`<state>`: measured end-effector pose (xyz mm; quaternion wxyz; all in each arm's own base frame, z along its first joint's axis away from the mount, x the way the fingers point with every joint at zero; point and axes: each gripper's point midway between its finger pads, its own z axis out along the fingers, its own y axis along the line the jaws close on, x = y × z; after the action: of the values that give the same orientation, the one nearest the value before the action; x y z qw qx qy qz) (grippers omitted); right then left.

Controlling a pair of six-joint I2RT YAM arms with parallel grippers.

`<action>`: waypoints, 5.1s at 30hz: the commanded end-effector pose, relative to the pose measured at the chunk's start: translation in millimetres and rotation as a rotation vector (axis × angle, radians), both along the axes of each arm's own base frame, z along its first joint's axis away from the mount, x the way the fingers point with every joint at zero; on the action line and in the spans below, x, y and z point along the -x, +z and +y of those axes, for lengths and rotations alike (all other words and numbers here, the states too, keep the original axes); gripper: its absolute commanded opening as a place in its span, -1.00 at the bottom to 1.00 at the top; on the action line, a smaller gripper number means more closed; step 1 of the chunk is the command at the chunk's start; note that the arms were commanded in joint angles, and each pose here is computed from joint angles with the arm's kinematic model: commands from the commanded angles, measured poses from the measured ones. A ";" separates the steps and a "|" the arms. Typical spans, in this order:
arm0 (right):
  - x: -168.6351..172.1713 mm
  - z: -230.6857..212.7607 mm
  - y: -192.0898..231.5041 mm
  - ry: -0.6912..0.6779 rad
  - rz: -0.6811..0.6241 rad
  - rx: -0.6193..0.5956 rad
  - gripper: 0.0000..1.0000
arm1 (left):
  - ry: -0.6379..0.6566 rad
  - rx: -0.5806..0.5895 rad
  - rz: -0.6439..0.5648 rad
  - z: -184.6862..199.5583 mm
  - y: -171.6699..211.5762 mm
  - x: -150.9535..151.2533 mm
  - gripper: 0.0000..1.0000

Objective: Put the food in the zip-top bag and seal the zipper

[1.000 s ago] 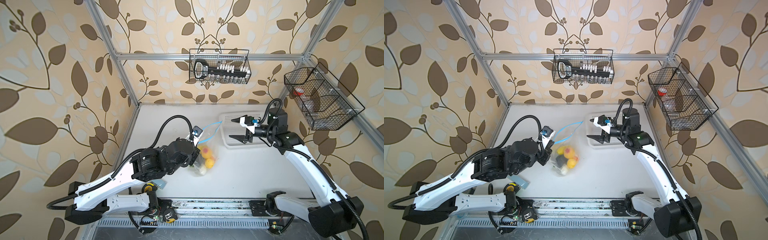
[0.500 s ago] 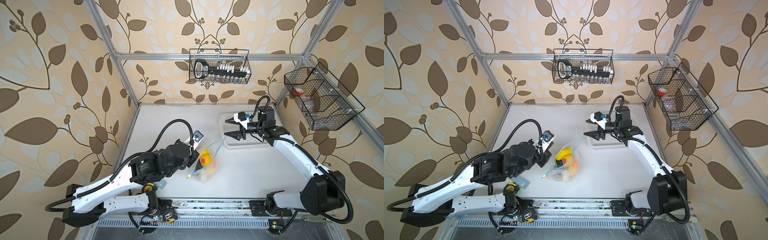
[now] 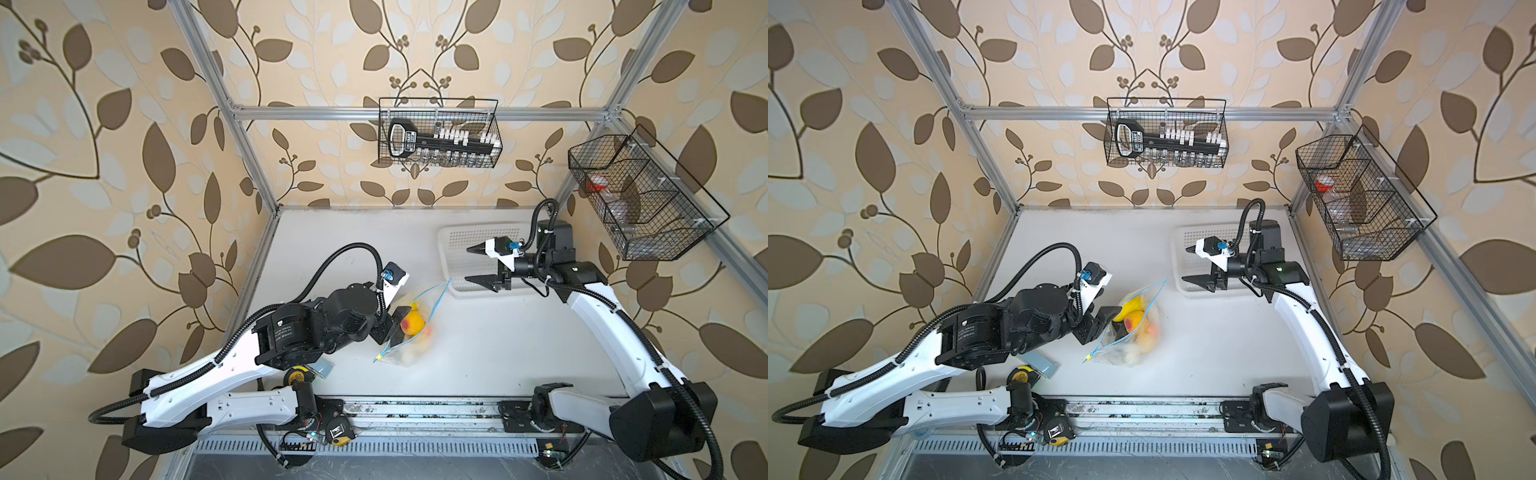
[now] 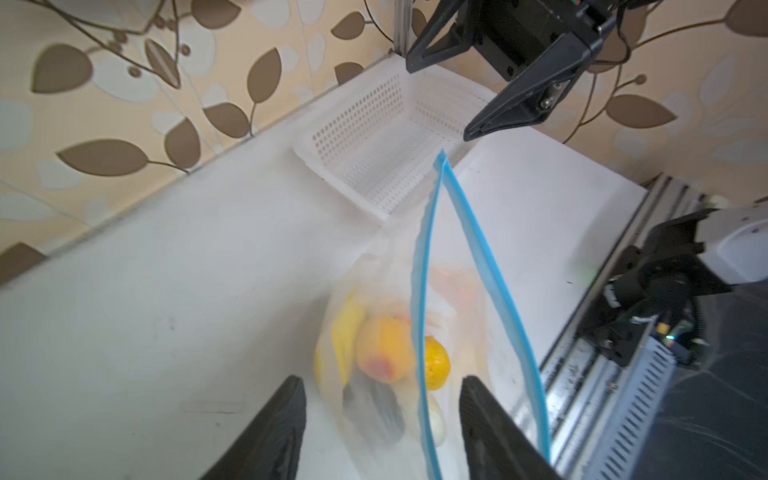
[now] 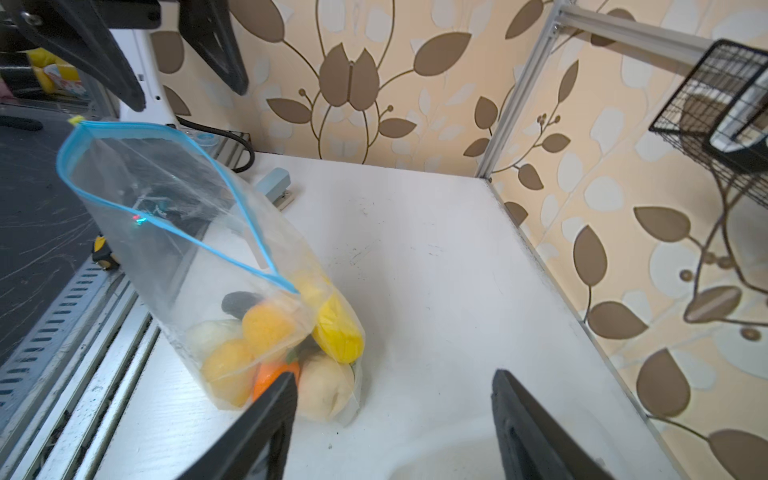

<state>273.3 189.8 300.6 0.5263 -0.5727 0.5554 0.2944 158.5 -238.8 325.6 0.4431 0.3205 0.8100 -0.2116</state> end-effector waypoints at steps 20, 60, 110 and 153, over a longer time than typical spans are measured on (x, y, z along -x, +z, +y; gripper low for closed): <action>31.3 55.3 -12.2 0.246 -0.007 -0.008 -0.06 | -0.032 0.111 0.231 16.4 -28.2 38.8 0.41; 4.3 42.8 21.9 0.029 -0.023 -0.069 -1.00 | 0.064 0.071 0.260 36.1 -51.1 35.2 -0.21; 60.9 13.3 51.9 -0.163 -0.044 0.134 -1.00 | 0.107 -0.027 -0.081 25.4 27.2 -12.7 -1.00; 90.7 119.3 45.9 0.284 -0.246 0.175 0.49 | -0.115 -0.052 -0.133 -14.7 17.2 -5.2 -1.00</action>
<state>178.1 303.1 331.4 0.4694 -0.7124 0.4519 0.2605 164.5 -251.6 325.6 0.4500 0.3968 0.7817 -0.1702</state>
